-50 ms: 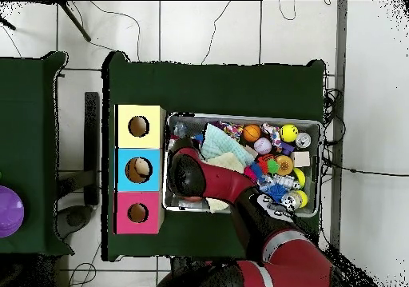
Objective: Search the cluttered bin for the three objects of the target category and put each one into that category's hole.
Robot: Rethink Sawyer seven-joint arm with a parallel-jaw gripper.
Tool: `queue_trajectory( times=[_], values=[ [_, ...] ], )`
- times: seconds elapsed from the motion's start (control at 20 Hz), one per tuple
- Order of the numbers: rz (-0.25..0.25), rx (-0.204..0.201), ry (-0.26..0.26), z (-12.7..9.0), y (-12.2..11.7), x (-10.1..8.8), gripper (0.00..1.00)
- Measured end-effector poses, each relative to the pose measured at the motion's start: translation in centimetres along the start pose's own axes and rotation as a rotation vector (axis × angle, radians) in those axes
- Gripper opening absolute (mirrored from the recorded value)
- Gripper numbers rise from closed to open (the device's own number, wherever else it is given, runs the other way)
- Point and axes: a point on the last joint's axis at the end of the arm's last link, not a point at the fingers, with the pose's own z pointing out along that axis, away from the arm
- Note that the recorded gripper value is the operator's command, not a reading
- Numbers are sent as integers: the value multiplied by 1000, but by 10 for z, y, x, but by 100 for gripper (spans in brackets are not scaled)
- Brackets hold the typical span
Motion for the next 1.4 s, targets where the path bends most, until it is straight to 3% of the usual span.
queue_trajectory(
  times=[0.35, 0.4, 0.75, 1.4],
  values=[
    [-3, 1, -8, 0, 1, 0, 100],
    [-5, 1, -13, 1, 3, 0, 0],
    [-26, -4, -22, 2, 17, 4, 0],
    [-36, 12, -19, 2, 16, 8, 0]
  ],
)
